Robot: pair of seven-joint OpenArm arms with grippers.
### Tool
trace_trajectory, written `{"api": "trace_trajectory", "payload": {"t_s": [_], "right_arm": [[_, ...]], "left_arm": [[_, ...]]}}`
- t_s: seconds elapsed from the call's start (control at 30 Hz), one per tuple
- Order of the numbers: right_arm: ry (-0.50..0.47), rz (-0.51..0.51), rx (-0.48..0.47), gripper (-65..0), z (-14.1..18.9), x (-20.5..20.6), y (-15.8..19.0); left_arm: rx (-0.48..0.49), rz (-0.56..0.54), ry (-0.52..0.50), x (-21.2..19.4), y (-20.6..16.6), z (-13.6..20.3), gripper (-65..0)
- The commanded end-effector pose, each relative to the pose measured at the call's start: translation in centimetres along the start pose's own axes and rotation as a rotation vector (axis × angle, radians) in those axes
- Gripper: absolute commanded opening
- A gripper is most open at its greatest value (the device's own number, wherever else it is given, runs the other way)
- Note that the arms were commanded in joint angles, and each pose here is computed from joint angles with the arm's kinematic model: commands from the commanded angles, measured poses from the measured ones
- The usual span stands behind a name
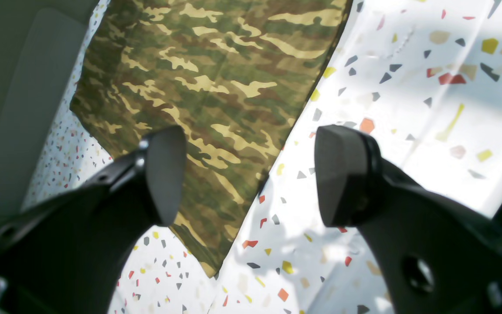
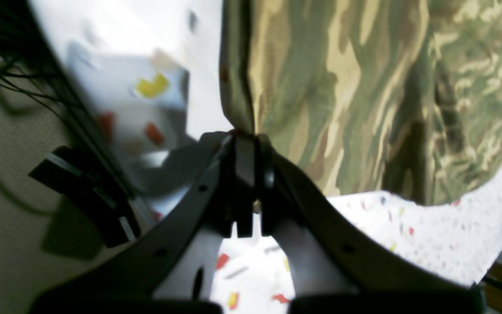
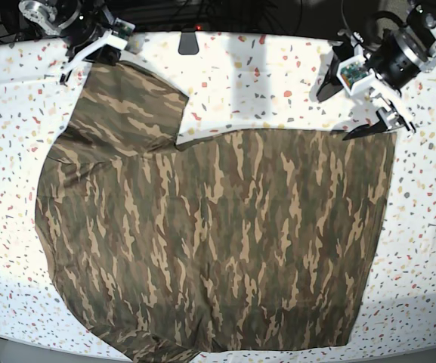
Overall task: Fold the T-shirt properly
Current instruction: 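Close the right gripper on the sleeve edge near the collar, then reposition the left gripper onto the shirt's shoulder corner and grasp it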
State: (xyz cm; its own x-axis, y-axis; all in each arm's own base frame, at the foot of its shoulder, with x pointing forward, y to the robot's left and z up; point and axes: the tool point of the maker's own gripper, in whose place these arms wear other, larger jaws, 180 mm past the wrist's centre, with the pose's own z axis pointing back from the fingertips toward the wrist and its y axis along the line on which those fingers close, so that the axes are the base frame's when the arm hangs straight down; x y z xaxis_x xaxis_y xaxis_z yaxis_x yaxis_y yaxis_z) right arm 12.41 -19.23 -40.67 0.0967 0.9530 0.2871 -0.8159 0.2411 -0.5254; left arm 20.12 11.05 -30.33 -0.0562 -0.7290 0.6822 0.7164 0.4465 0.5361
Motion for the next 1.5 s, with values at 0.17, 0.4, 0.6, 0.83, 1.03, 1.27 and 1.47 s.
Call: {"api": "trace_trajectory", "payload": {"t_s": [0.17, 0.4, 0.6, 0.83, 1.03, 1.27, 1.47], "right_arm": [[-0.016, 0.008, 0.003, -65.0, 0.2, 0.5, 0.2], [0.017, 0.001, -0.019, -65.0, 0.2, -0.1, -0.2], [0.018, 0.001, -0.019, -65.0, 0.2, -0.1, -0.2], [0.019, 0.001, -0.018, -65.0, 0.2, -0.1, -0.2], [0.02, 0.001, -0.019, -65.0, 0.2, -0.1, -0.2], [0.021, 0.001, -0.018, -65.0, 0.2, -0.1, -0.2], [0.021, 0.0, -0.022, -65.0, 0.2, -0.1, -0.3]], "left_arm": [[0.051, -0.062, 0.048, -2.2, 2.9, -1.1, -20.4], [0.015, -0.084, 0.23, -10.0, 5.0, -1.2, -20.4], [0.017, -0.107, 0.314, -13.4, 6.9, -1.1, -20.4], [-0.043, -0.339, 0.378, -14.7, 5.4, -1.6, -20.6], [-0.037, -0.436, 0.36, -13.9, 5.5, -2.5, -24.4], [-0.061, -0.439, 0.354, -14.0, 4.8, -3.0, -26.9], [-0.101, -0.363, 0.476, -19.7, 4.1, -2.4, -26.9]]}}
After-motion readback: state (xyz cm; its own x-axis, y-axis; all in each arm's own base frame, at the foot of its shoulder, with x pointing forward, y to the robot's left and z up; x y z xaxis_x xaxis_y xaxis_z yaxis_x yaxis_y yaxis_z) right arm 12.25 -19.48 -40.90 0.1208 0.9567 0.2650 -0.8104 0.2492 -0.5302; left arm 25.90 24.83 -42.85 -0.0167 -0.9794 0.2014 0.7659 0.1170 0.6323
